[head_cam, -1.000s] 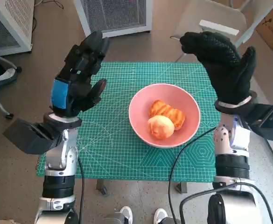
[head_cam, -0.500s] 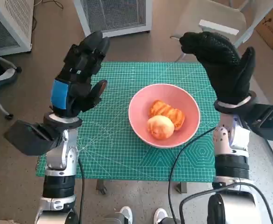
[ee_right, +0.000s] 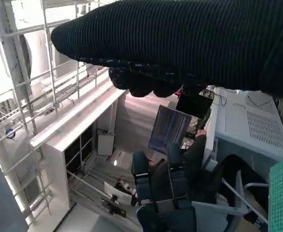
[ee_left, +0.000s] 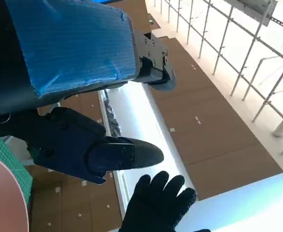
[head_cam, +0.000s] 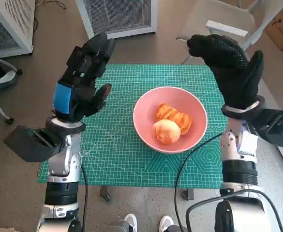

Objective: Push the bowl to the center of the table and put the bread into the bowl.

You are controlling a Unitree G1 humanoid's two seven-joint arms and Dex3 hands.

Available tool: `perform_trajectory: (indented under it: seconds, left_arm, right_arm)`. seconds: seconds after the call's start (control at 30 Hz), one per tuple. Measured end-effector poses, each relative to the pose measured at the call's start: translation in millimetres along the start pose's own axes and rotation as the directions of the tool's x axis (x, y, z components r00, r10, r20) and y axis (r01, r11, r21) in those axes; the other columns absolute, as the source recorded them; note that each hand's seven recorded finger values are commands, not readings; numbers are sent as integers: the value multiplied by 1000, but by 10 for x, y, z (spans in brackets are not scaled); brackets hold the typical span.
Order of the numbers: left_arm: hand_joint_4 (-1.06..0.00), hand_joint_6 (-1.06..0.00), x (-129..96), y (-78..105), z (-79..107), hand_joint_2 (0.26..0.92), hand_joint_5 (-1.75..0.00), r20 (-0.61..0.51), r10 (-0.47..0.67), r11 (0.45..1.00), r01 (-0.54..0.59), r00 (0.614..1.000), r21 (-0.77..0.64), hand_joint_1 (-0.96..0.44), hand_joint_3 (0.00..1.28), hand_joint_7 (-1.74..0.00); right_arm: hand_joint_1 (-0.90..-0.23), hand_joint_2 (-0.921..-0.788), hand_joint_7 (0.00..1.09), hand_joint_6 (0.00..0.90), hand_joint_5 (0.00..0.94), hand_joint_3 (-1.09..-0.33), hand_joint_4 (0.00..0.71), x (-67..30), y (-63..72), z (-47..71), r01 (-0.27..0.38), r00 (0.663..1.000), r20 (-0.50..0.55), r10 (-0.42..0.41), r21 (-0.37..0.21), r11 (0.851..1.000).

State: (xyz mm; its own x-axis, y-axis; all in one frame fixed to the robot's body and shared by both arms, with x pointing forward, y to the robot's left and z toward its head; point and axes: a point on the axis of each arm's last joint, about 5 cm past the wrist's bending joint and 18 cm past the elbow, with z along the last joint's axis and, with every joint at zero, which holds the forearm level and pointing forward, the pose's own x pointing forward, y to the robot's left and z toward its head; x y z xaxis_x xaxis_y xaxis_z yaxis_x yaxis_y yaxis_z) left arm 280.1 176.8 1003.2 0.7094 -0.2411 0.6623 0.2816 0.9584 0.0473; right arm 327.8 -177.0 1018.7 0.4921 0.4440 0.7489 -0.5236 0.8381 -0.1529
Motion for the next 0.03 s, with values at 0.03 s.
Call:
perform_trajectory:
  seconds: [0.03]
  left_arm:
    - [-287, -215, 0, -1, 0, 921, 0, 0, 0, 1000, 0, 1000, 0, -617, 365, -461]
  right_arm:
    - [-669, -921, 550, 89, 0, -712, 271, 1, 1, 1, 1, 1000, 0, -1, -3, 1000]
